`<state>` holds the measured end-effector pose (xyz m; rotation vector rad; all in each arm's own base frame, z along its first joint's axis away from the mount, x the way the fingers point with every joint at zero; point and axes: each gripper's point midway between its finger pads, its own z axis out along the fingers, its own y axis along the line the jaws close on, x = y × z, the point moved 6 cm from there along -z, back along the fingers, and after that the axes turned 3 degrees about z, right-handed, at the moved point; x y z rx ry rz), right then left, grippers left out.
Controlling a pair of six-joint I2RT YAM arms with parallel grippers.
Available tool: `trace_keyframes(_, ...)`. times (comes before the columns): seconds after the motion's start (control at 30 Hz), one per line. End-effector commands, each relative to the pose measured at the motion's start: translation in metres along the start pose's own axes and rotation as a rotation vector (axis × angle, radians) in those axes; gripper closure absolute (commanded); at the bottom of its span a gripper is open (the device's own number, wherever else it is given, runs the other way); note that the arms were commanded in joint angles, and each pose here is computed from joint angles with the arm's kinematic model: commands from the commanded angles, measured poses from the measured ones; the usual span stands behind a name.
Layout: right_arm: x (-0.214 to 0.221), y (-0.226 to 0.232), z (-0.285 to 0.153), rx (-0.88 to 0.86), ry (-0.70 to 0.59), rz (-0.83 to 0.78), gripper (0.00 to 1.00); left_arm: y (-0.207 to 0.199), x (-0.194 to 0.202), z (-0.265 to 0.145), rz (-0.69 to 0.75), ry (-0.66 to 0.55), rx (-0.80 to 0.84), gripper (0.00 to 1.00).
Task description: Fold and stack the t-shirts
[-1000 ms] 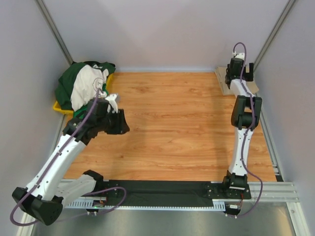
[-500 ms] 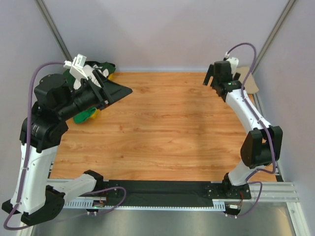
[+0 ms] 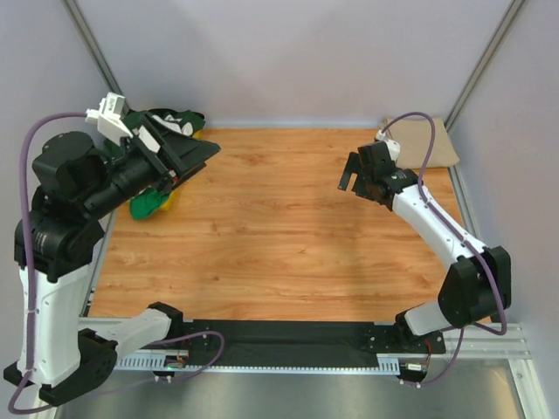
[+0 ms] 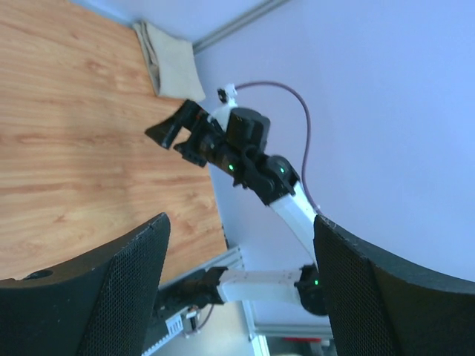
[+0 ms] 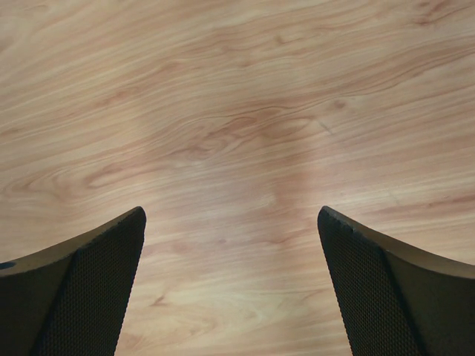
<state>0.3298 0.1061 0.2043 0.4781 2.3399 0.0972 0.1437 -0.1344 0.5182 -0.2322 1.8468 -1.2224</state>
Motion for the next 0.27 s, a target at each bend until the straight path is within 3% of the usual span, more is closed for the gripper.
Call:
trace_keyframes(0.0, -0.006, 0.032, -0.029, -0.154, -0.024, 0.046, 0.0, -0.001, -0.014, -0.024, 0.001, -0.155, -0.066, 0.13)
trace_keyframes(0.23, 0.01, 0.051, -0.036, -0.231, 0.03, 0.031, 0.0, 0.006, -0.022, -0.037, -0.048, -0.255, -0.155, 0.07)
